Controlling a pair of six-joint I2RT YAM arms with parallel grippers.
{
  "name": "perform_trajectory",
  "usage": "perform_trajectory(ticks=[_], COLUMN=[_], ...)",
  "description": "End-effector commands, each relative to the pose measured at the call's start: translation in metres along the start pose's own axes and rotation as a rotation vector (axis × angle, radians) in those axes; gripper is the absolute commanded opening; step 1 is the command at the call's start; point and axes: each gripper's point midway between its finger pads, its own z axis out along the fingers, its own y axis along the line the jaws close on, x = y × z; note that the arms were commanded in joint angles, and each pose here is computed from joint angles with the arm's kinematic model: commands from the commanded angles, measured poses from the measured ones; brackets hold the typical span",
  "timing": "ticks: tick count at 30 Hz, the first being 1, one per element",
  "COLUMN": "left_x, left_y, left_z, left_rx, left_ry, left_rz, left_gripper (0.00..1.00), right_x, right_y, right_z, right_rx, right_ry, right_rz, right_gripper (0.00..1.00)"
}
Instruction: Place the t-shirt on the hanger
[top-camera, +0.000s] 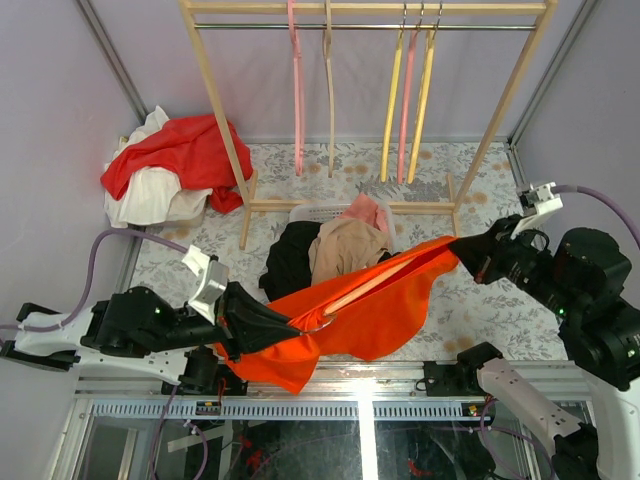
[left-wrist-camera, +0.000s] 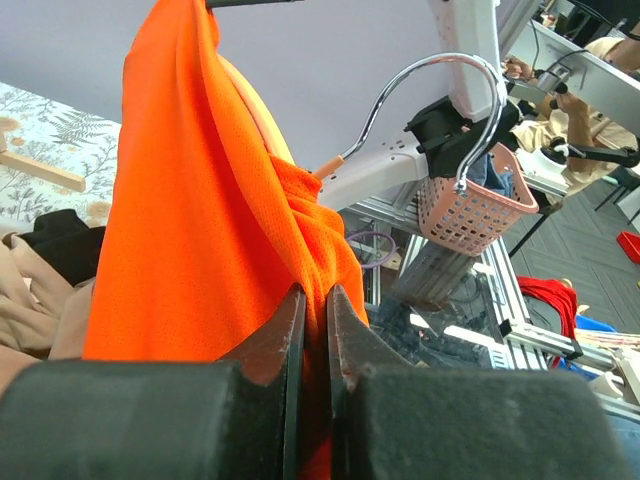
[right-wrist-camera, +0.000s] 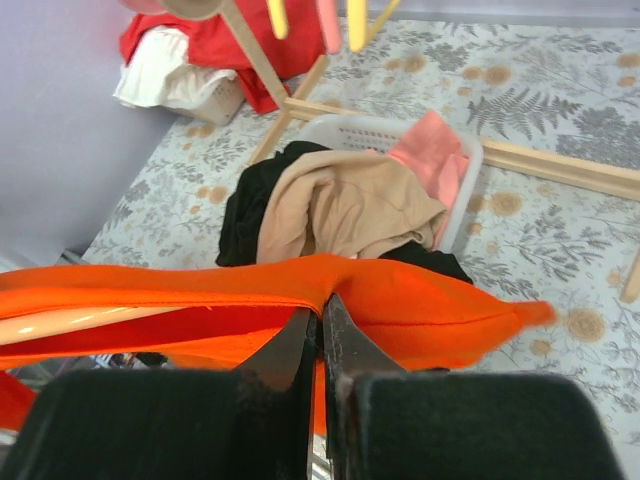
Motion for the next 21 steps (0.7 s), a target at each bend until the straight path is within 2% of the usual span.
perform_trajectory(ticks=[1, 5, 10, 14, 19, 21], left_x=[-0.021, -0.023, -0.052, -0.060, -0.063, -0.062], left_y=[-0.053, -0.048, -0.058, -0.070, -0.078, -0.077], left_z=[-0.013, 0.002, 0.020, 0.045, 0.067, 0.070], left_rx=[0.185, 0.122, 0.113, 0.098, 0.086, 0.077], left_ry=[-0.023, -0.036, -0.102, -0.097, -0.084, -0.071], left_rz=[-0.087, -0.074, -0.021, 0.011, 0.024, 0.016], left_gripper=[0.00, 0.00, 0.00, 0.00, 0.00, 0.00], right_x=[-0.017, -0.012, -0.028, -0.040, -0.040, -0.041], right_y=[0.008, 0.052, 0.091, 0.105, 0.099, 0.098], right_z=[0.000, -0.003, -0.014, -0.013, -0.002, -0.003], right_rx=[-0.029, -0.293, -0.513, -0.592, -0.569, -0.559], right_ry=[-0.025, 0.003, -0.018, -0.014, -0.001, -0.006], right_rz=[-0.031, -0.024, -0.030, -0.043, -0.069, -0.087], right_gripper=[0.00, 0.00, 0.00, 0.00, 0.00, 0.03])
